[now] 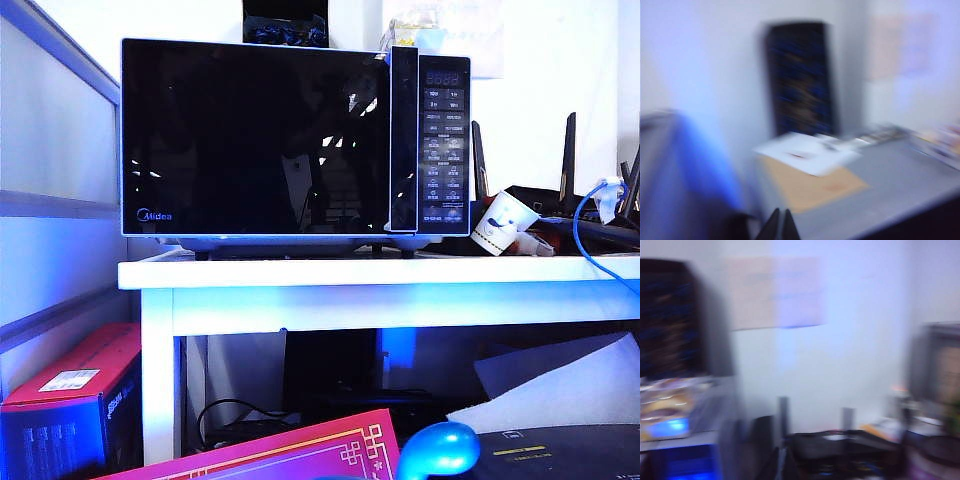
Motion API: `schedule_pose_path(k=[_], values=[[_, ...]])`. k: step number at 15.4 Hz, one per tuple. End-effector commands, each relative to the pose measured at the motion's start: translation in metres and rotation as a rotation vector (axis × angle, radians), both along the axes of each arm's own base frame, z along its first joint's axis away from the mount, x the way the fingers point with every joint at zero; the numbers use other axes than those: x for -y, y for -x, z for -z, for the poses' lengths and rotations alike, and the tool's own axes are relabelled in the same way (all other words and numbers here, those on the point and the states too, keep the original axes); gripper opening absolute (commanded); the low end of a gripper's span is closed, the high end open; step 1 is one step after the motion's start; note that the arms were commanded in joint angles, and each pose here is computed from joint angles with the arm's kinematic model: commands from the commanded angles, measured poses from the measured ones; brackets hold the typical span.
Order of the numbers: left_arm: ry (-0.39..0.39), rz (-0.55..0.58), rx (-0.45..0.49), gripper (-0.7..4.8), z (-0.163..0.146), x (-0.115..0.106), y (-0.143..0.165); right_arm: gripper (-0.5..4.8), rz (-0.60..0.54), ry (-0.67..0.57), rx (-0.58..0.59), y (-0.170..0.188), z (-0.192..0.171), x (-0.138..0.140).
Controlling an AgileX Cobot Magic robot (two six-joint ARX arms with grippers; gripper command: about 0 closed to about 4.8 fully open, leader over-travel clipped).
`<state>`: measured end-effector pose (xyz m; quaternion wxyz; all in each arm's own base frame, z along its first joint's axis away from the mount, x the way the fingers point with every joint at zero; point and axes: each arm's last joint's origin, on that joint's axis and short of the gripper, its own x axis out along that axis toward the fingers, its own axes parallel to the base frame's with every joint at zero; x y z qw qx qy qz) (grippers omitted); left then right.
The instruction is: Open the microwave door, place the box of snacks from the top of the microwave inside, then close the microwave door.
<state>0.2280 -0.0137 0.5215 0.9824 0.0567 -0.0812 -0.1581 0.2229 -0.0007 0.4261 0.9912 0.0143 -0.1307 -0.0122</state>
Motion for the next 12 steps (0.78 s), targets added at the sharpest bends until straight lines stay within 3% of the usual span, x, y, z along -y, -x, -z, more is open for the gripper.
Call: schedule_pose_path(k=[1, 5, 6, 10, 12], values=[[-0.030, 0.253, -0.095, -0.06, -0.017, 0.007, -0.014, -0.06, -0.136, 0.035, -0.048, -0.028, -0.007, -0.005], [0.005, 0.541, -0.170, -0.06, -0.013, 0.013, -0.025, -0.06, -0.213, 0.093, -0.093, -0.054, -0.001, -0.029], [0.016, 0.558, -0.198, -0.06, -0.010, 0.013, -0.026, -0.05, -0.239, 0.094, -0.107, -0.057, 0.003, -0.036], [0.018, 0.424, -0.261, -0.06, -0.003, 0.012, -0.029, -0.05, -0.397, 0.094, -0.161, -0.063, 0.014, -0.058], [0.010, 0.291, -0.277, -0.06, -0.001, 0.016, -0.031, -0.06, -0.454, 0.013, -0.224, -0.071, 0.024, -0.064]])
